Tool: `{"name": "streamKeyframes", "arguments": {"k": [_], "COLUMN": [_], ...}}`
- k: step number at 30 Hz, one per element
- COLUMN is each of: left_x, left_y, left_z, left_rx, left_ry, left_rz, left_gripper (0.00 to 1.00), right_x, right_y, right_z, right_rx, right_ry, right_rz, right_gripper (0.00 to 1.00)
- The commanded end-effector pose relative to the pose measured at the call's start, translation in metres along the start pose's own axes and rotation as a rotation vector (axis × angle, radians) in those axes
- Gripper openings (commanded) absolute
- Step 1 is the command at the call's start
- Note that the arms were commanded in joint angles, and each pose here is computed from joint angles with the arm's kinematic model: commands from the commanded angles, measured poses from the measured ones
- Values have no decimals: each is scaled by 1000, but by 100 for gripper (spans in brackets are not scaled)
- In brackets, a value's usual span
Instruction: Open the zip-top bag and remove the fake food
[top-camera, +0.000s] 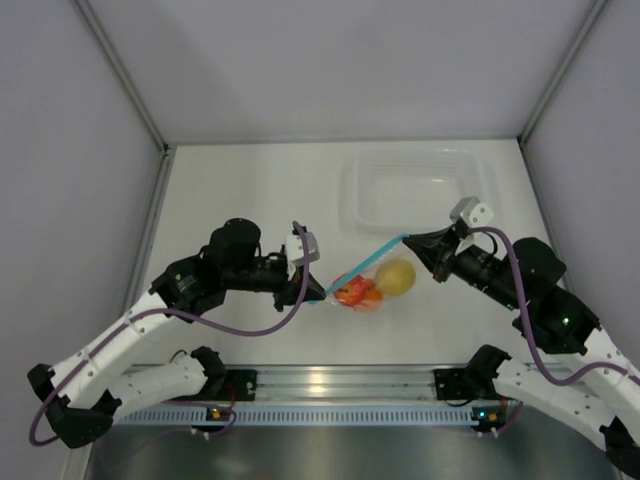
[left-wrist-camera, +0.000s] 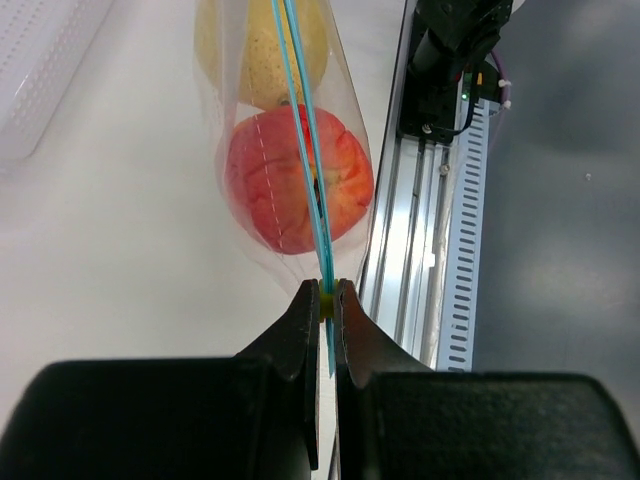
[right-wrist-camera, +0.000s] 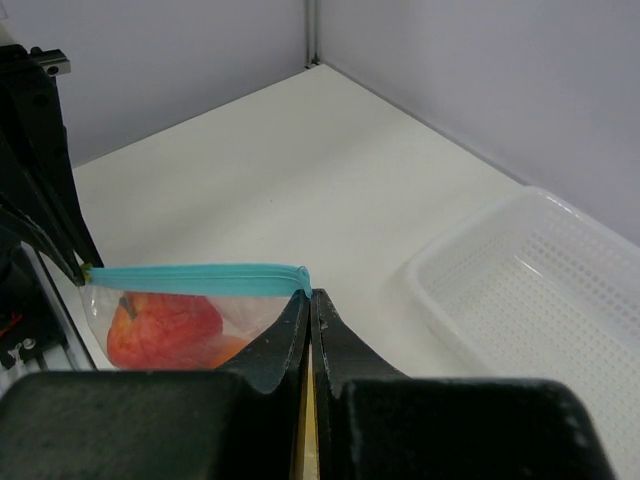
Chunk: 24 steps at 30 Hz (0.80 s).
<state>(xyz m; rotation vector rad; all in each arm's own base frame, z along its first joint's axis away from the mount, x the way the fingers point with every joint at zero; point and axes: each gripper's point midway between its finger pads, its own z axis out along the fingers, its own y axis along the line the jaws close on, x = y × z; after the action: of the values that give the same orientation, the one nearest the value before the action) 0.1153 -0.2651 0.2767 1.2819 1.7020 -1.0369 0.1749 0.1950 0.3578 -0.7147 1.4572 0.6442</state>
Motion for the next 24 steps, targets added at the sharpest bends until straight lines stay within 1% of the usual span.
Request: {"name": "streamKeyframes", "arguments": {"k": [1, 21, 23, 24], "left_x": [17, 23, 22, 21], "left_y": [-6, -7, -9, -7], "left_z": [-6, -12, -12, -12], "left_rx": [2, -27, -17, -24], "left_ry": [47, 40, 38, 37], "left_rz": [-45, -60, -62, -65], "left_gripper": [0, 0, 0, 2], "right_x": [-49, -47, -46, -48], "right_y": [-19, -22, -16, -5], "right_z": [-11, -7, -5, -3], "right_rx": [107, 118, 89, 24], "right_ry": [-155, -160, -158, -165], "right_rz": [-20, -10, -10, -17], "right_gripper": [0, 0, 0, 0]}}
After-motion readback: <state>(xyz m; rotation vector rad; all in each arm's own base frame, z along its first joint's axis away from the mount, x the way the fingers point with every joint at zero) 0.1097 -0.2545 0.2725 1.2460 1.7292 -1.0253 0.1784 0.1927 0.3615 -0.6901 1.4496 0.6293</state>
